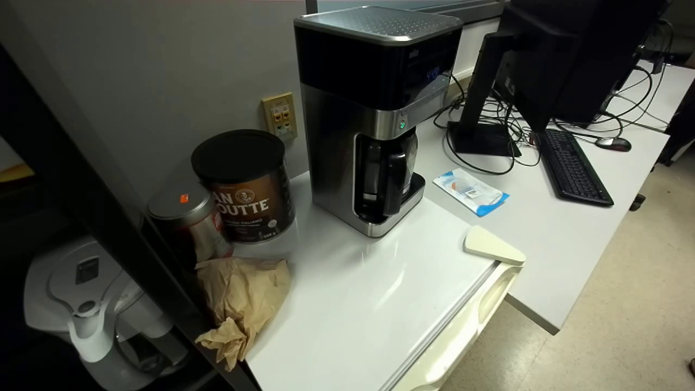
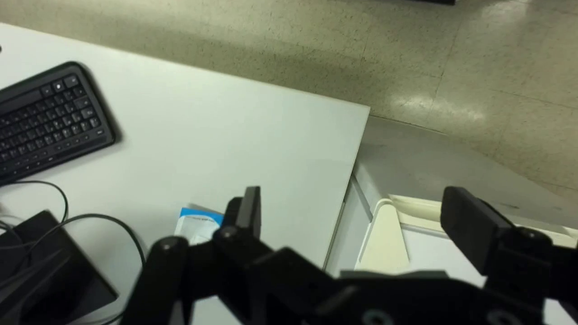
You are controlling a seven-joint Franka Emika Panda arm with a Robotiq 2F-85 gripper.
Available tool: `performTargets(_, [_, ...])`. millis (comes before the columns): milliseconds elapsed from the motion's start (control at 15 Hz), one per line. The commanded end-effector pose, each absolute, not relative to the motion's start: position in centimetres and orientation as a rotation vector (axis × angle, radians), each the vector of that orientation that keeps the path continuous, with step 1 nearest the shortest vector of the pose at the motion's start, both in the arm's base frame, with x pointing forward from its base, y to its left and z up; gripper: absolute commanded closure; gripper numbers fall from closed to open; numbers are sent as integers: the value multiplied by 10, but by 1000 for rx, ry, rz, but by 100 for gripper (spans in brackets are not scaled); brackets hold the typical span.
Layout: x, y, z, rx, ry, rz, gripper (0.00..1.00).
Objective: Press a button on the coffeemaker
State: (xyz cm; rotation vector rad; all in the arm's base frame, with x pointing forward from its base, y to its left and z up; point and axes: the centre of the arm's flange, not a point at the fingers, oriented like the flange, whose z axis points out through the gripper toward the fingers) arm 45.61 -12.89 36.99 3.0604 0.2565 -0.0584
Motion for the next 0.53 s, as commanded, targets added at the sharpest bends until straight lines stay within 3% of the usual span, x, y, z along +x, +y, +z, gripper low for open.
performTargets(0, [504, -121, 353, 2996, 314, 39, 26])
performTargets(467, [565, -94, 327, 2922, 398, 418, 77])
